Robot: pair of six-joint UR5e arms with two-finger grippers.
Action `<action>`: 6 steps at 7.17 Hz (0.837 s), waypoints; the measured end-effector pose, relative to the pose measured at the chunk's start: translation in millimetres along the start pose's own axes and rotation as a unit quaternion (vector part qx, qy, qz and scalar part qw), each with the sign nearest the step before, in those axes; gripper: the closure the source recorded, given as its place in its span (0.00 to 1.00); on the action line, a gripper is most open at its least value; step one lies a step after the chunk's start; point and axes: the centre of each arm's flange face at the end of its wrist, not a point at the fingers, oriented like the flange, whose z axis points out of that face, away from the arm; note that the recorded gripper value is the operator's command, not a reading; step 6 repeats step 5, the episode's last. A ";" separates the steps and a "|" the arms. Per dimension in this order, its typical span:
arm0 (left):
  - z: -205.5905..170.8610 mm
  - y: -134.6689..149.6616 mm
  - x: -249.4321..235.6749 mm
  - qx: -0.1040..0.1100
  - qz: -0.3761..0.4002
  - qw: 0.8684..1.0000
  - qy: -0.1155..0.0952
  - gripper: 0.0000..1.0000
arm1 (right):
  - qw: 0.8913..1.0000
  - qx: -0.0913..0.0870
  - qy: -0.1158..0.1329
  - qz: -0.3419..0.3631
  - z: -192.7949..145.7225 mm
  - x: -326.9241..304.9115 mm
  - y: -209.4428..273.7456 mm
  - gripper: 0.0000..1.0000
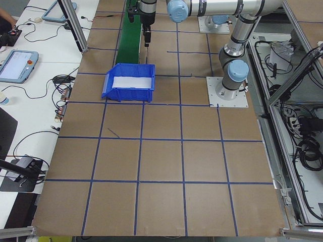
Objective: Move block left to right into plate
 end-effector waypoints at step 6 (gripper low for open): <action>0.0 0.0 0.0 0.000 0.000 1.000 0.000 0.00 | 1.000 -0.002 0.001 -0.001 1.2 0.0 0.9 0.00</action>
